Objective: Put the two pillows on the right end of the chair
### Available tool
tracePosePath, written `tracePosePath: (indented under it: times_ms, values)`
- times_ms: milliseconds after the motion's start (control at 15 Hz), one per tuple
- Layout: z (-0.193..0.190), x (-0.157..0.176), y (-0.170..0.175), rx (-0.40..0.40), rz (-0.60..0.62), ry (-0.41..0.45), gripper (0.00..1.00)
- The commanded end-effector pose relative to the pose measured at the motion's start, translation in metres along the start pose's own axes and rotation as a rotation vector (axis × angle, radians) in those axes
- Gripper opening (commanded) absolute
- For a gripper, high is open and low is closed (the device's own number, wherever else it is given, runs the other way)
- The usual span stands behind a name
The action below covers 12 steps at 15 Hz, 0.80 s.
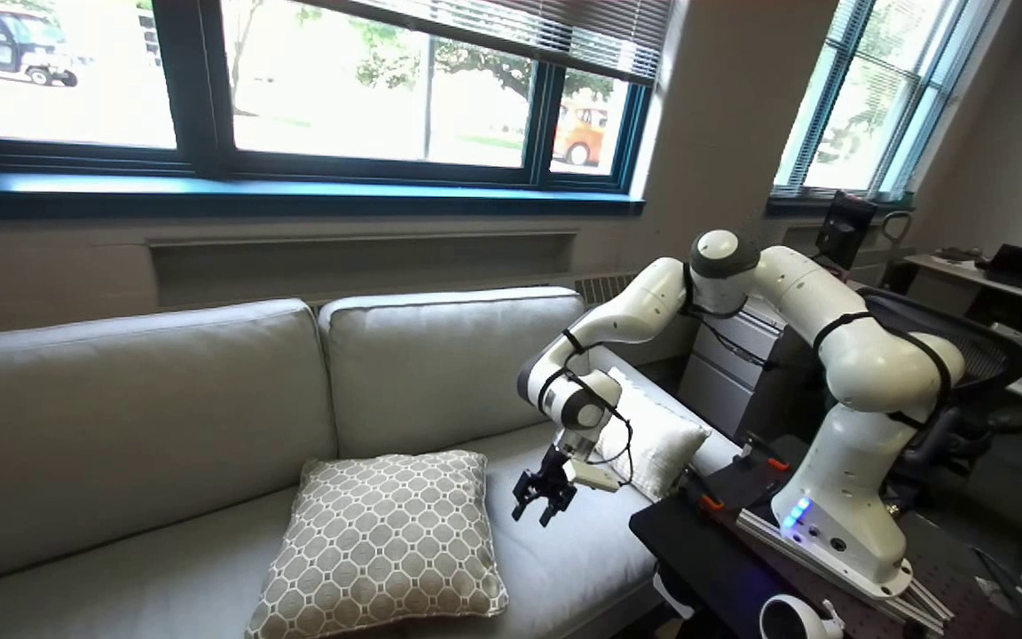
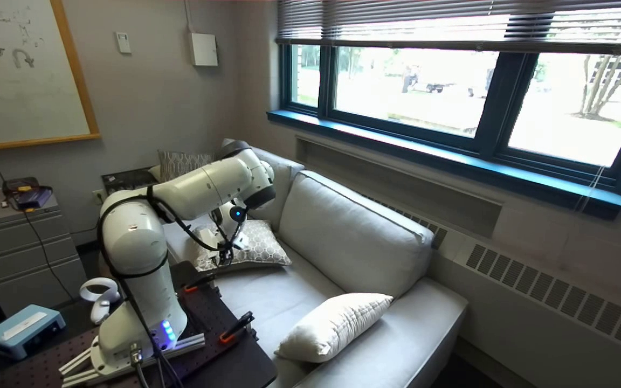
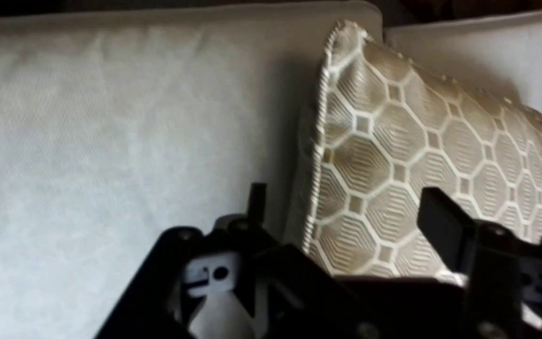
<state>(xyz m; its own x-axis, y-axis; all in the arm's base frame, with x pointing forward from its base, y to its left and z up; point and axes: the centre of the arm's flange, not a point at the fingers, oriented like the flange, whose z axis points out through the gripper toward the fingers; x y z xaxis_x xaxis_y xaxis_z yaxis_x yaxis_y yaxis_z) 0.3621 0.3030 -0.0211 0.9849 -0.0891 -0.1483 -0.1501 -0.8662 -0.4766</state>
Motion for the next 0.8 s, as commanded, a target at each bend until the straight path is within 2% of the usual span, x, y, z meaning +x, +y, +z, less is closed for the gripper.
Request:
tracePosePath:
  times_ms: [0,133,333,533,733]
  values:
    - [0.037,0.063,0.002,0.028,0.023,-0.13,1.0]
    - [0.06,0.047,0.013,0.057,0.024,-0.152,1.0]
    - [0.081,0.035,0.018,0.077,0.049,-0.133,1.0]
    - [0.084,0.043,0.013,0.101,0.107,-0.09,1.0]
    - [0.088,0.06,0.007,0.166,0.209,-0.047,1.0]
